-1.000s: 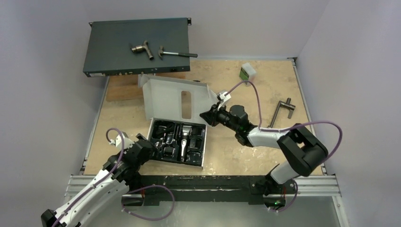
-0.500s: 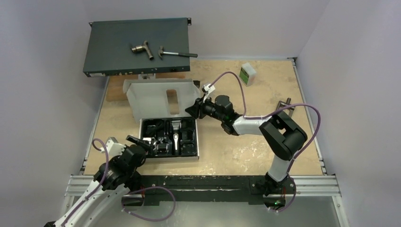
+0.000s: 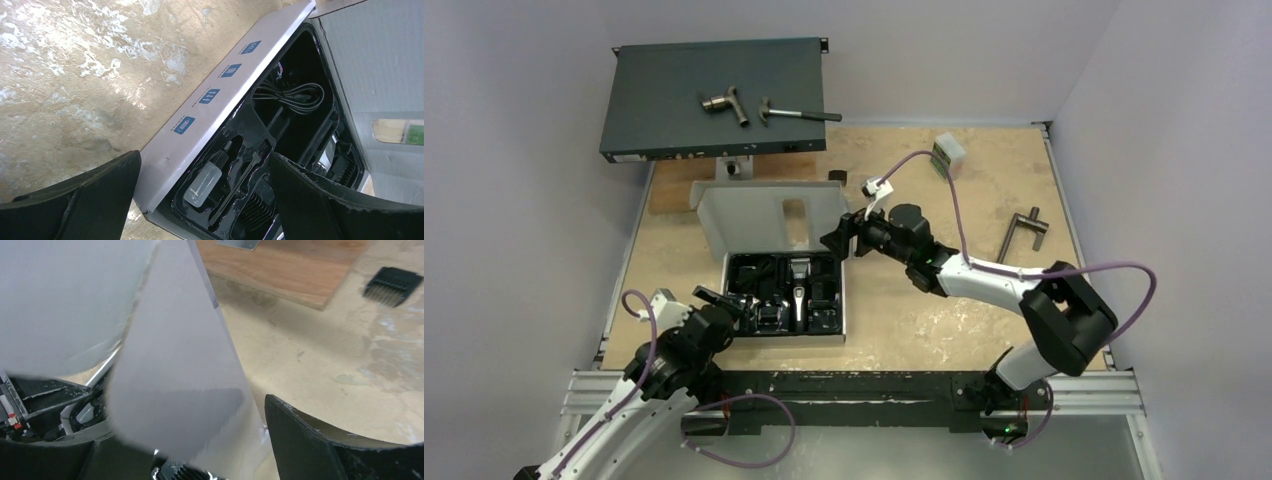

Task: Sort the hair-cutting tools
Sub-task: Adjust the storage box at the center of the board.

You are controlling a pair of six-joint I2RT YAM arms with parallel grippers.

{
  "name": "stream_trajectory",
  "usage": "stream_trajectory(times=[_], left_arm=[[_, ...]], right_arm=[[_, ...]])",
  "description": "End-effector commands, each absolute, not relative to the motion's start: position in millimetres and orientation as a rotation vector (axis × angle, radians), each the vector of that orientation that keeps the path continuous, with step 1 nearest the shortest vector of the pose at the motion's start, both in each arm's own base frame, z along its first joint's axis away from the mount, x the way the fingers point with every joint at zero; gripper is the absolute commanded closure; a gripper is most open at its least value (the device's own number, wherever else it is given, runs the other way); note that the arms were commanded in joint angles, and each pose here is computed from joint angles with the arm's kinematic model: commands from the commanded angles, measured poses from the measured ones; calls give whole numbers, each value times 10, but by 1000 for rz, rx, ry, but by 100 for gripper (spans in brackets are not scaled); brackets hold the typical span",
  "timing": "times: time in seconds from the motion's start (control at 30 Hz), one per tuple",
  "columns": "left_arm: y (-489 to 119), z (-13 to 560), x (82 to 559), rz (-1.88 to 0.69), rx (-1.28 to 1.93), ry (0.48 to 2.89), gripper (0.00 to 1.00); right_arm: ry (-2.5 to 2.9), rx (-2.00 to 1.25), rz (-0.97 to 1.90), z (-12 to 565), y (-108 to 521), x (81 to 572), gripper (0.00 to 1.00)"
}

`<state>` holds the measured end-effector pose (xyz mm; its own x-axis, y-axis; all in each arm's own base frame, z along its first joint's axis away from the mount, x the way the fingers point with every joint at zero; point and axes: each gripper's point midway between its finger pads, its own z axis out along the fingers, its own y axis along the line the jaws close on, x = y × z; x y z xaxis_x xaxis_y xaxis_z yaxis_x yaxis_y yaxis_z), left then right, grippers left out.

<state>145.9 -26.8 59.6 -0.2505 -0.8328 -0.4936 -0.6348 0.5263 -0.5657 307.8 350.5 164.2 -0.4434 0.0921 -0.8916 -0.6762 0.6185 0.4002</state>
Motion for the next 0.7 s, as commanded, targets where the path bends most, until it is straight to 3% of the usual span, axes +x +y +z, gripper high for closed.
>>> stream_trajectory(times=[0.0,0.47,0.57,0.67], left_arm=[[-170,701,1223,-253,-1108,2093,0],[-406,1077,1341,-361,-897,2141,0],[-449,1062,1363,-392,-894,2134,0],[-495,1042,1370,-428,-895,2131,0]], right_arm=[[1851,-381,869,1772,3245,3066,25],[1841,-100,772,1865,2530,3002,27],[1877,11,750,1706,2414,3130,35],[1952,86,730,1411,2390,3223,57]])
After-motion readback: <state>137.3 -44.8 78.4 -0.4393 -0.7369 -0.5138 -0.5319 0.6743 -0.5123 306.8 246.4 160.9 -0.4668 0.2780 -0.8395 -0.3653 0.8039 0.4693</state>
